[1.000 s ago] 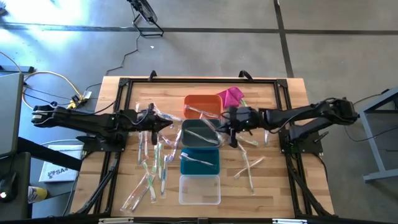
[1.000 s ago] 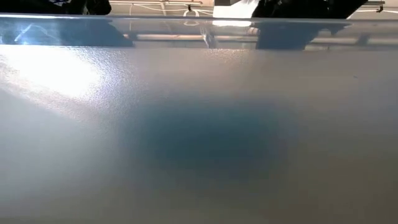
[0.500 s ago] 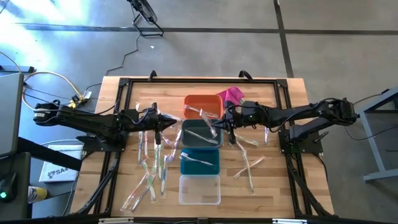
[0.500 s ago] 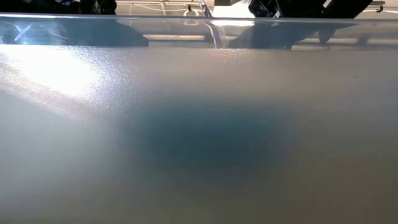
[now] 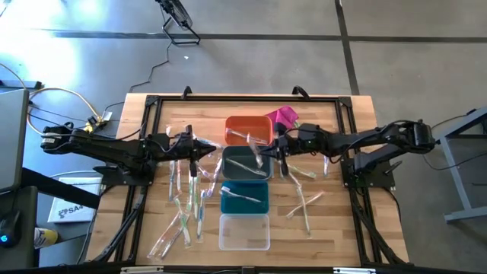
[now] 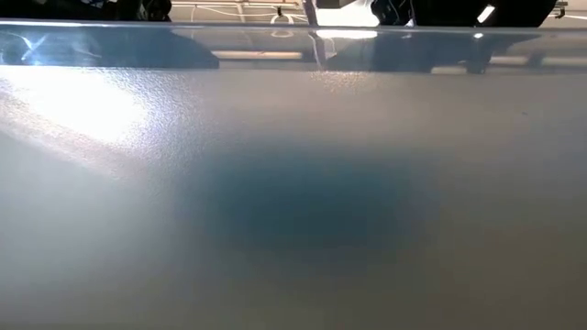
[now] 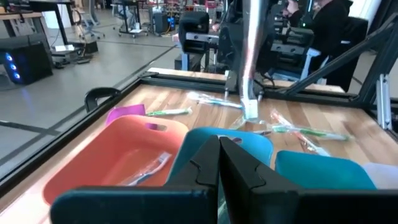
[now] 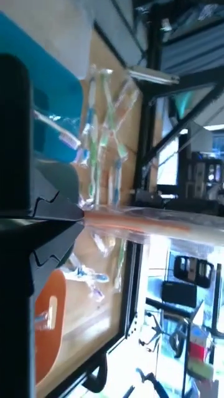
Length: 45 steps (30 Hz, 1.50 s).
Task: Pick & Place Toothbrushes
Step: Put the orange toothbrush into the transparent bin
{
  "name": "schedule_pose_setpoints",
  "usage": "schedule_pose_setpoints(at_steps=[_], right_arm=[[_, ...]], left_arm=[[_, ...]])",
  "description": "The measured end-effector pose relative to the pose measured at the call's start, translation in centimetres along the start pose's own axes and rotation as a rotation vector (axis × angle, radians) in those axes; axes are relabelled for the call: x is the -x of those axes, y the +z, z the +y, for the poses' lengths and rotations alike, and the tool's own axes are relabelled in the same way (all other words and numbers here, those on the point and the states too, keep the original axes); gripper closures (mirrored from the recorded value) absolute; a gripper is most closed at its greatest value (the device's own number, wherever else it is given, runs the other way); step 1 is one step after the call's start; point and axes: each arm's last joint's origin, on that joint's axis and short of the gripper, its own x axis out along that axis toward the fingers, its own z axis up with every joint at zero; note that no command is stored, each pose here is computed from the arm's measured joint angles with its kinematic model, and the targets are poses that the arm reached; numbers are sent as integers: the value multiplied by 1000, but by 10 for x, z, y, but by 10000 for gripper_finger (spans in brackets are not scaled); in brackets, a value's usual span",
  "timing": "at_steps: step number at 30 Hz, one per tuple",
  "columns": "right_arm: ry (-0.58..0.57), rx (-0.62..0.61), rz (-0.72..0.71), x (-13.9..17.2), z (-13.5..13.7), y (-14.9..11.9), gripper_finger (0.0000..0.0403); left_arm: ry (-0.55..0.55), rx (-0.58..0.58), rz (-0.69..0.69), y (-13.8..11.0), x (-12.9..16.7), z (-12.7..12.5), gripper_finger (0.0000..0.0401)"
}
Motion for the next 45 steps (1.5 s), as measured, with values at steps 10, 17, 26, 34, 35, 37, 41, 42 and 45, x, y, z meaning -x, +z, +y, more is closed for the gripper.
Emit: schedule_pose_setpoints(at_steps=[10, 17, 26, 34, 35, 37, 41, 42, 45], right_arm=[[27, 16, 26, -3, 7, -4, 401], [22, 15, 34, -3, 7, -5, 401], [21, 17, 28, -3, 7, -4, 401], [26, 24, 27, -3, 7, -4, 401], [27, 24, 29, -3, 7, -4, 401], [28, 23, 34, -3, 7, -5, 401], [28, 22, 36, -3, 7, -5, 401], [28, 22, 37, -3, 7, -5, 401], [26, 22, 44, -3, 7, -6, 401]], left_arm=[[24, 3, -82, 6, -3, 0, 332], [-57, -6, -172, 10, -15, -5, 263], [-57, -22, -104, 15, -55, -15, 259], [-56, -31, -68, 23, -102, -26, 259], [-56, -32, -60, 22, -105, -26, 259], [-55, -33, -54, 22, -112, -28, 259], [-78, -34, -51, 22, -119, -30, 259], [-95, -34, -53, 22, -120, -31, 259], [-126, -34, -57, 23, -120, -32, 259]])
